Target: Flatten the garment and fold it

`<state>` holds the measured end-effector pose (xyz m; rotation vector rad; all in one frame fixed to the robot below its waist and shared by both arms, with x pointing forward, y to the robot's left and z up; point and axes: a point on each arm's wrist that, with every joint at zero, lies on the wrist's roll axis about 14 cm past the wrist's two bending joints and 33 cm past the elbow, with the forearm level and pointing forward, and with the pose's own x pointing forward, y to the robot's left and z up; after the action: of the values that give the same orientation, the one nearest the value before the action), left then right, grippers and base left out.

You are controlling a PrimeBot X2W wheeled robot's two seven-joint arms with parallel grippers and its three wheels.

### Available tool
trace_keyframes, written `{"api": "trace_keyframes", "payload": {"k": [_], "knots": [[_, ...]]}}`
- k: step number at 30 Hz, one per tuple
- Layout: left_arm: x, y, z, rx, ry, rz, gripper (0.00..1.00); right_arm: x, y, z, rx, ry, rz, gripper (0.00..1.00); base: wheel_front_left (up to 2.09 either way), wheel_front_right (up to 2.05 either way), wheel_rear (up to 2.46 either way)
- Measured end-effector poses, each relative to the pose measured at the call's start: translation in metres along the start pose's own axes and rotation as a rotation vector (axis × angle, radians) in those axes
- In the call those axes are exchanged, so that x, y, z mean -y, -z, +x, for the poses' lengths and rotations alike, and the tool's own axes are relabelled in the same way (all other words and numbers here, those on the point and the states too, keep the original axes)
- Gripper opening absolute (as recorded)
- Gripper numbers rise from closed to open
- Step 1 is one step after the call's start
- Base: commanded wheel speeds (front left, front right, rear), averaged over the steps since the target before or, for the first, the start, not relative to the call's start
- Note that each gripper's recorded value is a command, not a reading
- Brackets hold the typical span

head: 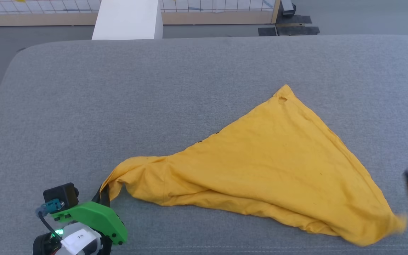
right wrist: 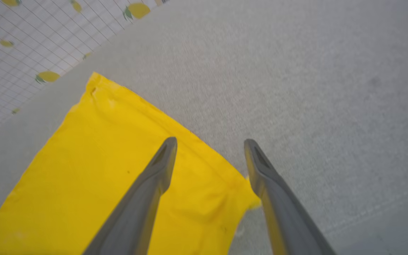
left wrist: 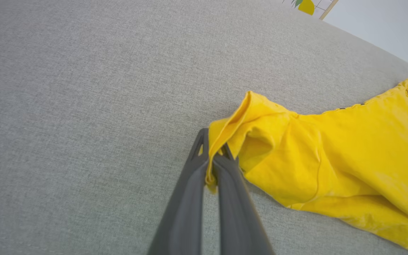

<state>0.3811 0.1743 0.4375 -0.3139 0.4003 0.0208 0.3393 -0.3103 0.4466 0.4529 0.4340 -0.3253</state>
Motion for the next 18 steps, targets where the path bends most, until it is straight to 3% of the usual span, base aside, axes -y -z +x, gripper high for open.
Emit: {"api": "trace_keyframes", "payload": {"k": [4, 8, 15, 18], "knots": [[-0.002, 0.000, -0.001, 0.002, -0.006, -0.002, 0.00, -0.034, -0.061, 0.006, 0.147, -0.052, -0.074, 1.00, 0.00, 0.00, 0.00], [-0.005, -0.001, 0.002, 0.002, -0.010, -0.003, 0.00, -0.089, -0.083, 0.029, 0.134, -0.129, -0.194, 1.00, 0.00, 0.00, 0.00], [-0.007, -0.012, 0.023, 0.019, 0.007, -0.003, 0.00, -0.162, -0.077, 0.092, -0.011, -0.169, -0.429, 1.00, 0.00, 0.00, 0.00], [-0.016, -0.008, 0.030, 0.009, -0.013, -0.012, 0.00, -0.179, -0.062, 0.122, -0.091, -0.166, -0.469, 1.00, 0.00, 0.00, 0.00]]}}
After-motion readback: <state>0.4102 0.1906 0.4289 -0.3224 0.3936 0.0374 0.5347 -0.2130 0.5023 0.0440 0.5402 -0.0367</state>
